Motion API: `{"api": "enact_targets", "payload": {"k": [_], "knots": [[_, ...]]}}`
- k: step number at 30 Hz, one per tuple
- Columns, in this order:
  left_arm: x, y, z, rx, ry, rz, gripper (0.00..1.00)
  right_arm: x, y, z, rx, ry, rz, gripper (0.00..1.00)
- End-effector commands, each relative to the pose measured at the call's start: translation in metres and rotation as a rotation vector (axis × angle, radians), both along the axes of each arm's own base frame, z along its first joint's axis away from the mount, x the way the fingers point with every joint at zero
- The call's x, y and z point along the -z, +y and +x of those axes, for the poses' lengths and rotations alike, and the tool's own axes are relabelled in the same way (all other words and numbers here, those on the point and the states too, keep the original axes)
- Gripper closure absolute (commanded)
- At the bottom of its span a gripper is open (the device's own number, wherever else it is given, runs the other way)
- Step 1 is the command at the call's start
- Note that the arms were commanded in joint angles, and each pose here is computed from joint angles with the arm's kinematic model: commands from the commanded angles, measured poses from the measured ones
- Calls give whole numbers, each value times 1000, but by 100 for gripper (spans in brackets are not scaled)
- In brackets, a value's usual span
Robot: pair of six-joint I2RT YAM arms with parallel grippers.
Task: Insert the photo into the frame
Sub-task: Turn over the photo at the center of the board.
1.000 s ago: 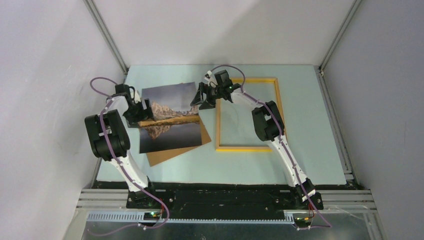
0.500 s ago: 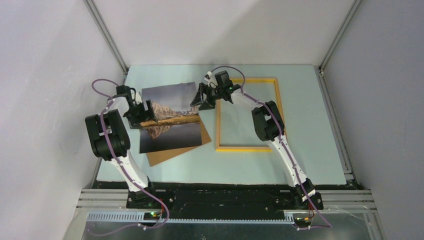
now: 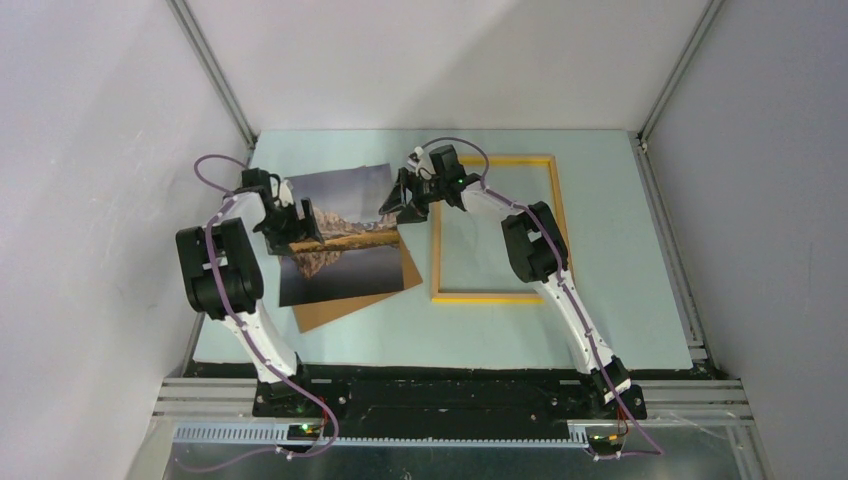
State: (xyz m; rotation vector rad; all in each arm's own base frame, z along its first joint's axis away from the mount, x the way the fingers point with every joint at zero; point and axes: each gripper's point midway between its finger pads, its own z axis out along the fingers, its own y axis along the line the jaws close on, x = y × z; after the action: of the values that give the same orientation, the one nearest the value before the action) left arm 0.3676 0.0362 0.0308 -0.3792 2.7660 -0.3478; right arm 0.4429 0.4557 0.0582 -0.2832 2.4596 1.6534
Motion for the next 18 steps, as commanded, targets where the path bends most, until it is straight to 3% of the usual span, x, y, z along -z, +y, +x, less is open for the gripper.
{"api": "enact_targets", "payload": {"k": [1, 11, 18], "knots": [[15, -13, -8, 14, 43, -49, 9, -4, 7, -3, -25, 1, 52, 22], [17, -17, -9, 25, 47, -56, 10, -22, 10, -3, -51, -53, 98, 24], [16, -20, -9, 33, 44, -62, 10, -21, 7, 1, -42, -125, 29, 24]]}}
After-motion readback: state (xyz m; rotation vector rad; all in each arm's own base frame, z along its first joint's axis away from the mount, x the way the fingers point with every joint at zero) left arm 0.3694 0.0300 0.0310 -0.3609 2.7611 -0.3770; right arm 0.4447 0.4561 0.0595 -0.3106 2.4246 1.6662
